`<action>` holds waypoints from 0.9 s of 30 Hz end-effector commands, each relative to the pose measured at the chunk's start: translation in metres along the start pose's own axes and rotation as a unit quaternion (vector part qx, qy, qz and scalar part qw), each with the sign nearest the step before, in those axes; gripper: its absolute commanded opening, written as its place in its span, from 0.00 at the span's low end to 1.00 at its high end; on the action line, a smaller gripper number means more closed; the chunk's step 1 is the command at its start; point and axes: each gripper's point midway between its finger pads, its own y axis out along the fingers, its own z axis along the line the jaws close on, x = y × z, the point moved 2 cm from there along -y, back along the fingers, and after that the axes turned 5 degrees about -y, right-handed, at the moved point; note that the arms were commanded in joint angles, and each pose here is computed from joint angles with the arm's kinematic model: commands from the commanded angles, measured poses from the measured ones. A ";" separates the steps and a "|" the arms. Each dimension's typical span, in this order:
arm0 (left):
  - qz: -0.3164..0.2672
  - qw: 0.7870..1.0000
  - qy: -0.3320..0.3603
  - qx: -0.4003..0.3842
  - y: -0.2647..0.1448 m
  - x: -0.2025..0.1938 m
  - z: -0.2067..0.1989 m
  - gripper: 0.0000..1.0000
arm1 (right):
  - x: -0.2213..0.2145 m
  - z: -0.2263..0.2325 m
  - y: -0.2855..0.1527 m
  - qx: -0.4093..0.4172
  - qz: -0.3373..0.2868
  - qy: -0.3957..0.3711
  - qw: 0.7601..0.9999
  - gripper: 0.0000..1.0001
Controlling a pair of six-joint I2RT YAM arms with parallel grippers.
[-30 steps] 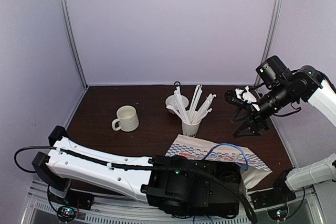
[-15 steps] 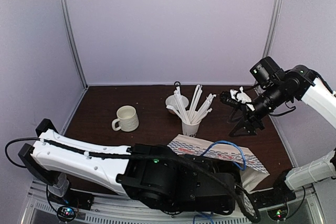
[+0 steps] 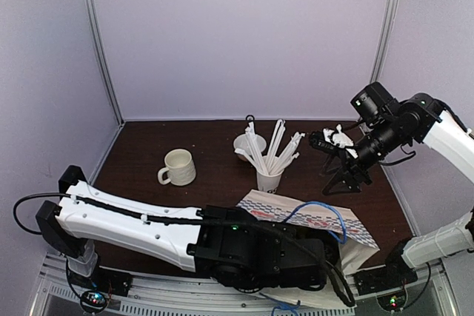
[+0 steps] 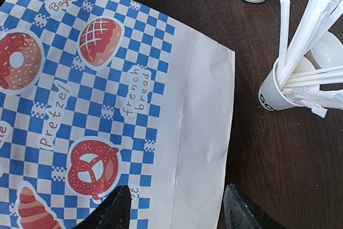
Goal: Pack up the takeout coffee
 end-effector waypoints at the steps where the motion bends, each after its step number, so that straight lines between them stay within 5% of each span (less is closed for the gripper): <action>1: -0.032 0.999 -0.005 -0.008 0.002 0.008 0.004 0.65 | -0.002 -0.004 0.006 0.004 0.000 0.008 1.000 0.63; 27: 0.007 1.000 0.009 0.006 0.053 -0.014 0.013 0.65 | -0.008 -0.011 0.020 0.017 0.021 0.017 0.999 0.63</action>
